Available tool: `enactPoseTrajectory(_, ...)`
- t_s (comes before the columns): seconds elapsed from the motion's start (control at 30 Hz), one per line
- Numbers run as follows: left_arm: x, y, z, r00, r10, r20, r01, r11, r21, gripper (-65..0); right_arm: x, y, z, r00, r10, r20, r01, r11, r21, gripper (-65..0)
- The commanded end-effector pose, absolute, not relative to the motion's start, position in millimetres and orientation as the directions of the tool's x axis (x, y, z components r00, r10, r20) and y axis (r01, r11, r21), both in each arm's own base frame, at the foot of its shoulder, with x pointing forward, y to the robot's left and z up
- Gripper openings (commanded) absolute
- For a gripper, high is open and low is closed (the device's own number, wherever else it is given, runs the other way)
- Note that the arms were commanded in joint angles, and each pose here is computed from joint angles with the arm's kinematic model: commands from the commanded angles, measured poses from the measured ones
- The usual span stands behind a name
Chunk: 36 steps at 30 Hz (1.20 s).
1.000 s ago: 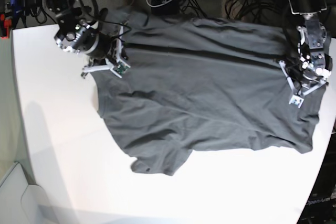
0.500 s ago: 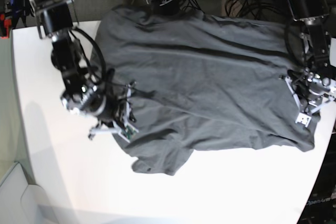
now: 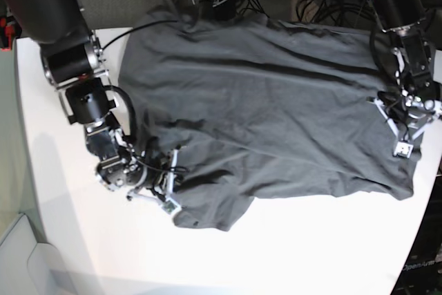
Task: Layout the t-shirt on the table in an organized manner, then fold the t-shirt properly
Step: 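Pull the shirt hem with the right gripper away from the left gripper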
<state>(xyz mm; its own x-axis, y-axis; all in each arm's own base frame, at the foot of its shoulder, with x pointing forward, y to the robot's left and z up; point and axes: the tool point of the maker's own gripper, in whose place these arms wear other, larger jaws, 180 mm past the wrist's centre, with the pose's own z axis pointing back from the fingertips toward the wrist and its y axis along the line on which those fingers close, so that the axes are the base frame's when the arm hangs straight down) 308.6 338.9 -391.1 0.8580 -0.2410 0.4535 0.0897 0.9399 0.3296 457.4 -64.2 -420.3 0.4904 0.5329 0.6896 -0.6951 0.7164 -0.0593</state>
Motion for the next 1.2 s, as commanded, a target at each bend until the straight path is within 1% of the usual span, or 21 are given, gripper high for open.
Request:
enactPoseTrajectory(0.0,322,341,-376,0.830,-0.249,0.499,0.076,0.937,0.341,-64.7,479,-55,-397,0.453,0.513,0.729,-0.691,0.718,-0.076,-65.0)
enactPoseTrajectory(0.13,321,342,-377,0.831,-0.248,0.498,0.075,0.937,0.341,-64.7,475,-66,-412,0.495,0.480,0.724,-0.667,0.744,-0.037,-65.0)
enactPoseTrajectory(0.27,318,344,-380,0.836,-0.233,0.497,0.065,0.941,0.331,-64.7,477,-94,-416,0.518,0.477,0.710,-0.625,0.778,-0.067,-65.0)
enactPoseTrajectory(0.37,311,340,-401,0.861,-0.212,0.462,0.075,0.952,0.296,-64.7,484,-123,-415,0.536,0.473,0.699,-0.562,0.818,-0.123,-65.0)
enactPoseTrajectory(0.43,303,336,-418,0.881,-0.184,0.435,0.073,0.963,0.260,-64.7,487,-135,-413,0.539,0.474,0.696,-0.544,0.827,-0.142,-65.0)
enactPoseTrajectory(0.57,298,330,-440,0.883,-0.164,0.439,0.075,0.974,0.213,-64.7,488,-154,-411,0.548,0.478,0.686,-0.525,0.835,-0.162,-65.0)
enactPoseTrajectory(0.67,289,329,-449,0.888,-0.161,0.430,0.079,0.976,0.203,-64.7,487,-167,-411,0.555,0.481,0.679,-0.512,0.841,-0.177,-65.0)
enactPoseTrajectory(0.83,287,329,-449,0.892,-0.163,0.422,0.081,0.975,0.206,-64.7,494,-191,-407,0.569,0.466,0.678,-0.438,0.869,-0.230,-65.0)
enactPoseTrajectory(1.0,280,329,-452,0.896,-0.173,0.409,0.093,0.974,0.209,-64.7,494,-205,-405,0.577,0.459,0.676,-0.406,0.879,-0.250,-65.0)
enactPoseTrajectory(1.17,299,331,-417,0.845,-0.220,0.488,0.094,0.958,0.271,-64.7,506,-215,-386,0.567,0.393,0.724,-0.348,0.911,-0.222,-65.0)
